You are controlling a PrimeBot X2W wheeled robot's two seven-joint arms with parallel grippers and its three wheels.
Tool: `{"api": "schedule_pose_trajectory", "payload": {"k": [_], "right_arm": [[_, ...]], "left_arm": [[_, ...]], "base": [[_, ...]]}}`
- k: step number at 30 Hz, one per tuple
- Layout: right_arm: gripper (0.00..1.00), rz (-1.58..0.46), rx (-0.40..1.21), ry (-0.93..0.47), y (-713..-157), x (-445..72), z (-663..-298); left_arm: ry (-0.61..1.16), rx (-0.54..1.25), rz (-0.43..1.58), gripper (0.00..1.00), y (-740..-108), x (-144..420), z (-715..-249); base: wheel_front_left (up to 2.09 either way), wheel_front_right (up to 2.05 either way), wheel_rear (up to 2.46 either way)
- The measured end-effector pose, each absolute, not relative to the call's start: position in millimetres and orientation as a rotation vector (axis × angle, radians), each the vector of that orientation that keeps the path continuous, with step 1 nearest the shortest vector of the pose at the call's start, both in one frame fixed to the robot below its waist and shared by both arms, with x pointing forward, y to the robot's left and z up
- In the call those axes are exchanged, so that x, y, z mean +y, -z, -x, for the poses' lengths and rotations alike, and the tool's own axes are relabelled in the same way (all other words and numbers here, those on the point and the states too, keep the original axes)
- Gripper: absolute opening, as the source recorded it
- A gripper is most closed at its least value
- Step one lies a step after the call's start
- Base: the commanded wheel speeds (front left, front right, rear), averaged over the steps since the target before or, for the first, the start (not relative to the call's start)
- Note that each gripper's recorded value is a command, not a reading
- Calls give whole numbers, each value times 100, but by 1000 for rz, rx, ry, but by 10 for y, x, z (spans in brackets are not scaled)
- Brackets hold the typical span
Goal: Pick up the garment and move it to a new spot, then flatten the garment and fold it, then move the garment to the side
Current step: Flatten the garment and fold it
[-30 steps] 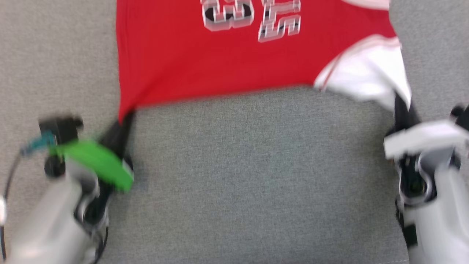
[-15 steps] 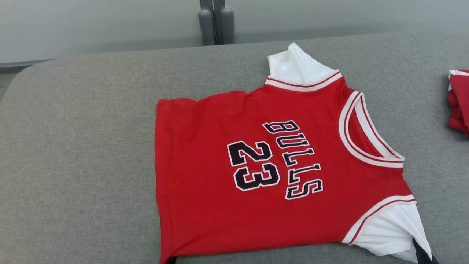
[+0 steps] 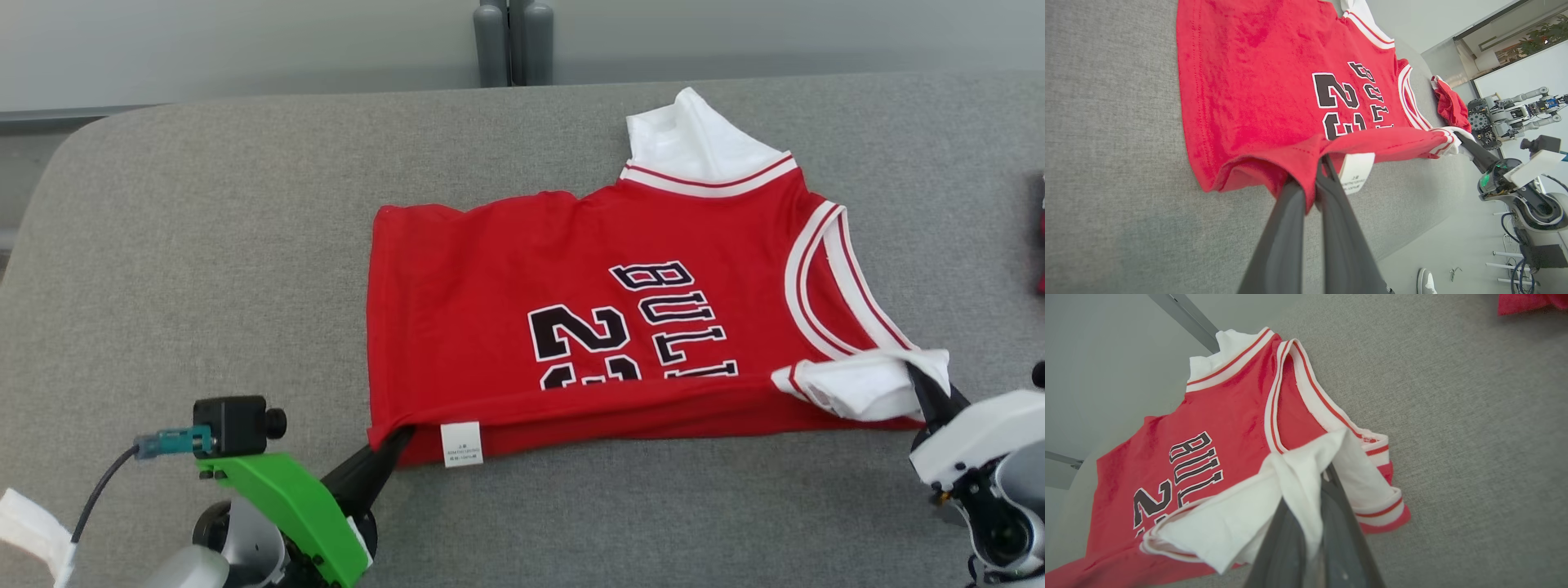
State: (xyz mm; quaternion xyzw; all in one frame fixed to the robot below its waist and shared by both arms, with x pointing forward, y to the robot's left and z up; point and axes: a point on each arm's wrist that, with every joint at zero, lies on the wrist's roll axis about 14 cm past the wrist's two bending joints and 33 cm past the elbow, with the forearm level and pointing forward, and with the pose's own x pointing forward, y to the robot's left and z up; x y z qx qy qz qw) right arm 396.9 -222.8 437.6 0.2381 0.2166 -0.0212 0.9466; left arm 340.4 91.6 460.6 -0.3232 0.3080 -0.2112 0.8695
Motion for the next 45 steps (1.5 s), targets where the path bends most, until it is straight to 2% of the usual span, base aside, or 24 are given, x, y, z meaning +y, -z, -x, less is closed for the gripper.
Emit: {"api": "schedule_pose_trajectory", "payload": {"k": [4, 5, 6, 7, 8, 9, 14, 16, 19, 24, 28, 30, 37, 38, 39, 40, 41, 42, 43, 45], "right_arm": [[0, -445, 459, 6, -4424, -2117, -4267], [8, -429, 467, 2, -4412, -2105, -4314], [62, -416, 474, 1, -4398, -2102, -4370], [100, -400, 477, 3, -4392, -2108, -4429], [100, -391, 478, 5, -4389, -2114, -4474], [100, -389, 477, 6, -4389, -2115, -4533], [100, -316, 450, -3, -4413, -2131, -4693], [100, -276, 405, -11, -4508, -2151, -4723], [100, -197, 367, -32, -4618, -2192, -4654], [100, 25, 503, -54, -4389, -2385, -4260], [100, 84, 606, -40, -4166, -2499, -4142], [100, 90, 646, -34, -4063, -2530, -4130], [100, -3, 774, -53, -3684, -2383, -4181], [100, -14, 780, -57, -3663, -2368, -4195], [100, -21, 783, -62, -3649, -2349, -4213], [100, -29, 786, -68, -3637, -2328, -4219], [62, -45, 785, -72, -3642, -2317, -4228], [27, -55, 786, -76, -3646, -2307, -4229], [0, -61, 788, -84, -3655, -2296, -4224], [0, -87, 794, -107, -3681, -2245, -4200]], "left_arm": [[423, 707, 624, 0, -4457, 961, -3579], [421, 716, 618, 0, -4428, 956, -3622], [419, 721, 606, 0, -4396, 949, -3678], [413, 720, 601, 12, -4373, 948, -3746], [411, 717, 608, 89, -4368, 936, -3801], [406, 710, 616, 100, -4360, 921, -3870], [356, 684, 544, 100, -4211, 1009, -4117], [340, 624, 533, 100, -4244, 1043, -4215], [295, 563, 522, 100, -4276, 1155, -4310], [334, 701, 524, 100, -3975, 1049, -3878], [303, 768, 457, 100, -3761, 1159, -3734], [292, 780, 416, 100, -3687, 1214, -3719], [290, 824, 475, 100, -3554, 1115, -3675], [294, 828, 481, 61, -3548, 1099, -3673], [299, 828, 490, 2, -3545, 1080, -3674], [306, 831, 504, 0, -3545, 1060, -3671], [315, 837, 511, 0, -3543, 1047, -3660], [324, 844, 517, 0, -3538, 1029, -3641], [337, 854, 529, 0, -3533, 992, -3607], [352, 861, 546, 0, -3552, 953, -3578]], "base": [[0, 0, 0], [0, 0, 0], [0, 0, 0], [0, 0, 0], [0, 0, 0], [0, 0, 0], [0, 0, 0], [0, 0, 0], [0, 0, 0], [0, 0, 0], [0, 0, 0], [0, 0, 0], [0, 0, 0], [0, 0, 0], [0, 0, 0], [0, 0, 0], [0, 0, 0], [0, 0, 0], [0, 0, 0], [0, 0, 0]]}}
